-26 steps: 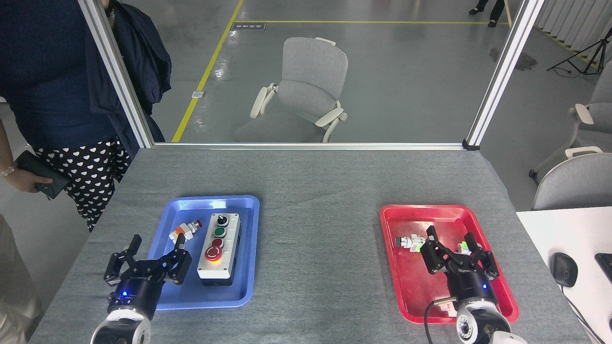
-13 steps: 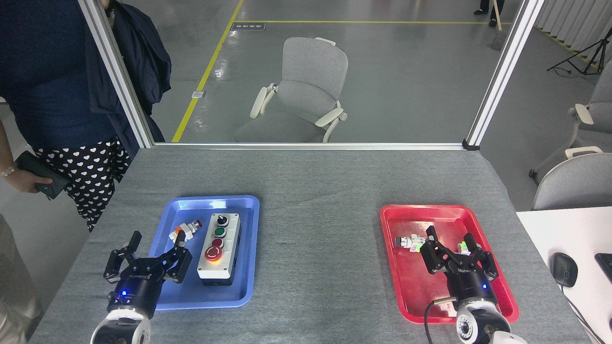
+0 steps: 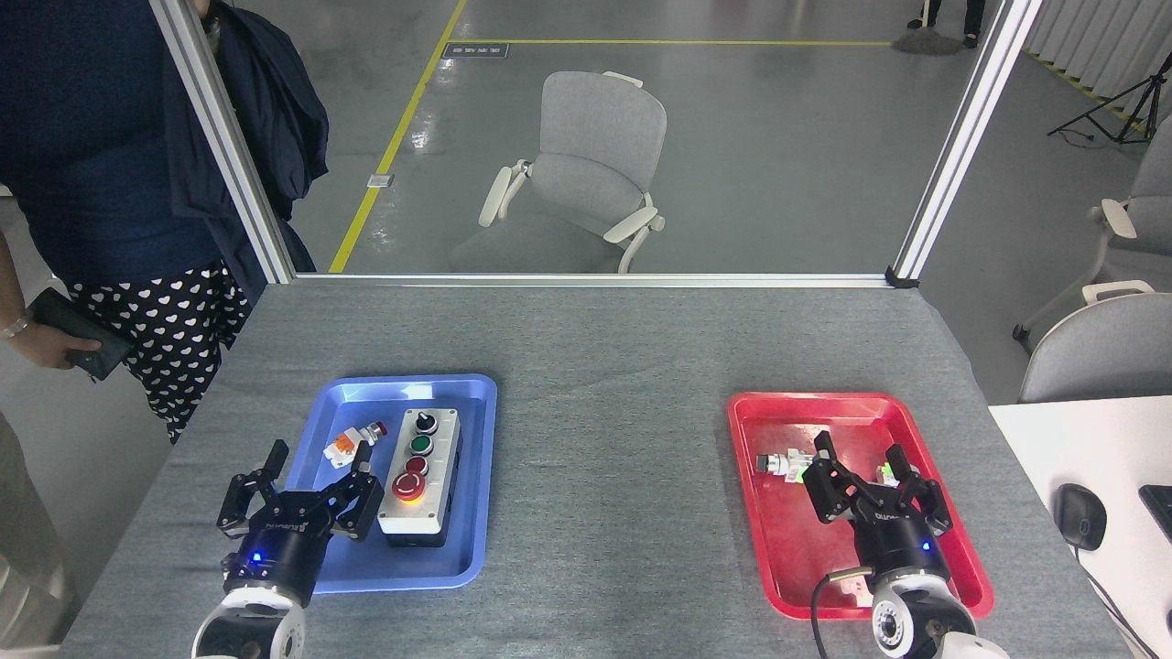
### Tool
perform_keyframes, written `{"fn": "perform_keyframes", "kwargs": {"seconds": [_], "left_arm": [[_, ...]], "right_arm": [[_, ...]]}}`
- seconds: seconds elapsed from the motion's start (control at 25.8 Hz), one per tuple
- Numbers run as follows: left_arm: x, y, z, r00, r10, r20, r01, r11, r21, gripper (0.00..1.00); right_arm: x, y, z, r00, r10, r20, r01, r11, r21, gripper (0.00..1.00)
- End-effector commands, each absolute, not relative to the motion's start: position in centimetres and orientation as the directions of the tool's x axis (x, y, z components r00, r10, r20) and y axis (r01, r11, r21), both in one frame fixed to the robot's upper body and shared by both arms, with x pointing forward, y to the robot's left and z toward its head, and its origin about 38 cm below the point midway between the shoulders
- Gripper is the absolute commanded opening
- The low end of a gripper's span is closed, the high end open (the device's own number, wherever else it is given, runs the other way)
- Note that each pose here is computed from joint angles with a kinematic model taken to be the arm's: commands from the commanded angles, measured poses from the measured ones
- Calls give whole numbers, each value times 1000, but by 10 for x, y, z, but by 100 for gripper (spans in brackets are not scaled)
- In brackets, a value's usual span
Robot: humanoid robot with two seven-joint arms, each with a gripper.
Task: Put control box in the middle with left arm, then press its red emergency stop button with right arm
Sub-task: 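Move the left gripper to the grey control box and grasp its near end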
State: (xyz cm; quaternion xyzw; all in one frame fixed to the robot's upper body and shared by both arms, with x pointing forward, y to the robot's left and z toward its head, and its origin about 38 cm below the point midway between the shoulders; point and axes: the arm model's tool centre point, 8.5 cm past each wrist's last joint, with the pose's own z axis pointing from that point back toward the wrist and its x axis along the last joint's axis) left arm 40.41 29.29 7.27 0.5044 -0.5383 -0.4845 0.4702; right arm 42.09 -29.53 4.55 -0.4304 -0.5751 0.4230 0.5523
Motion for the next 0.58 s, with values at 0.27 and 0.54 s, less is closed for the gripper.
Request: {"fn": "perform_keyframes", "kwargs": {"seconds": [0.27, 0.54], "left_arm": [[403, 251, 54, -53, -999, -8, -77, -4, 997, 97], [398, 236, 31, -36, -999, -33, -48, -31, 998, 97]], "right_arm": [[422, -295, 46, -21, 962, 273, 30, 273, -962, 100], [422, -295, 46, -21, 962, 273, 30, 273, -962, 100]]}}
